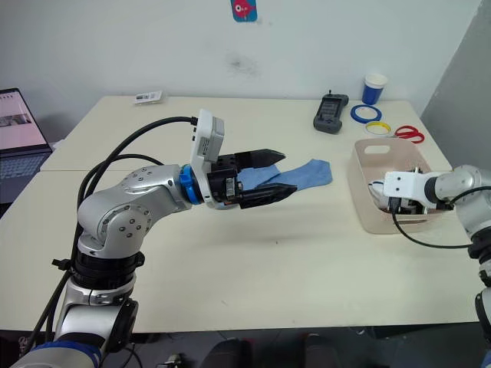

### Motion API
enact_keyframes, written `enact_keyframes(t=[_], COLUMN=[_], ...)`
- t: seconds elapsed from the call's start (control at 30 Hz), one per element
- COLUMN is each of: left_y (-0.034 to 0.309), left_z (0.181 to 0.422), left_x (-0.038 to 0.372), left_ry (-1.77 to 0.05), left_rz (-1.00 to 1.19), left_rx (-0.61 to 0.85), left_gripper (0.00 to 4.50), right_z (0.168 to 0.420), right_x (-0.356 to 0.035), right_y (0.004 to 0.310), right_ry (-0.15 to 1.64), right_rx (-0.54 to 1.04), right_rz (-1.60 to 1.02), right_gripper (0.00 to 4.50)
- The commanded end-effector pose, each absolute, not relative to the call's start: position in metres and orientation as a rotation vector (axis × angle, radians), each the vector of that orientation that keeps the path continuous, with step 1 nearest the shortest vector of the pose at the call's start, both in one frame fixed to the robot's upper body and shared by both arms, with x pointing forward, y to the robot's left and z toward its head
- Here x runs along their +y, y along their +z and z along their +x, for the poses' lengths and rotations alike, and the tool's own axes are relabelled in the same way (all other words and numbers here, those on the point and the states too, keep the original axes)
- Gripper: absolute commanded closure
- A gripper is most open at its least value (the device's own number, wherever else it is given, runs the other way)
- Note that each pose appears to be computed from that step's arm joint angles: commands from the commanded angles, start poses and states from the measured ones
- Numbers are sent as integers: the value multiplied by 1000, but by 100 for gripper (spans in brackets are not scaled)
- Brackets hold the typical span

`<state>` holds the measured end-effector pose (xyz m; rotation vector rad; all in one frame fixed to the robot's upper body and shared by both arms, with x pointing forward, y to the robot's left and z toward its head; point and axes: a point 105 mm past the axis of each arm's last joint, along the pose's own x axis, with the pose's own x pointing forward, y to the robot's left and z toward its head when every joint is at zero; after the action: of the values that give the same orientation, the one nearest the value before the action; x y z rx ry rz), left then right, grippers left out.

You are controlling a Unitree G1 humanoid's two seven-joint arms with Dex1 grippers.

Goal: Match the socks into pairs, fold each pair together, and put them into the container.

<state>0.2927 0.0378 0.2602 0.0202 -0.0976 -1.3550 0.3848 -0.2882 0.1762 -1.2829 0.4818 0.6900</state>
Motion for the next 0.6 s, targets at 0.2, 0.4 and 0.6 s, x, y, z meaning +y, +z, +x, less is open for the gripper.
enact_keyframes(t=[0.2, 0.4, 0.6], left_y=[265, 253, 223], left_z=[289, 297, 294], left_x=[44, 70, 106], left_ry=[-1354, -1273, -1183], left_rz=[59, 97, 175], left_rx=[-137, -93, -48], left_gripper=[0, 0, 0], right_z=[369, 353, 329], right_x=[-291, -261, -165], right_y=[248, 291, 278], right_ry=[718, 806, 1070], right_rx=[437, 263, 38], right_rz=[-1142, -949, -612], right_gripper=[6, 6, 6])
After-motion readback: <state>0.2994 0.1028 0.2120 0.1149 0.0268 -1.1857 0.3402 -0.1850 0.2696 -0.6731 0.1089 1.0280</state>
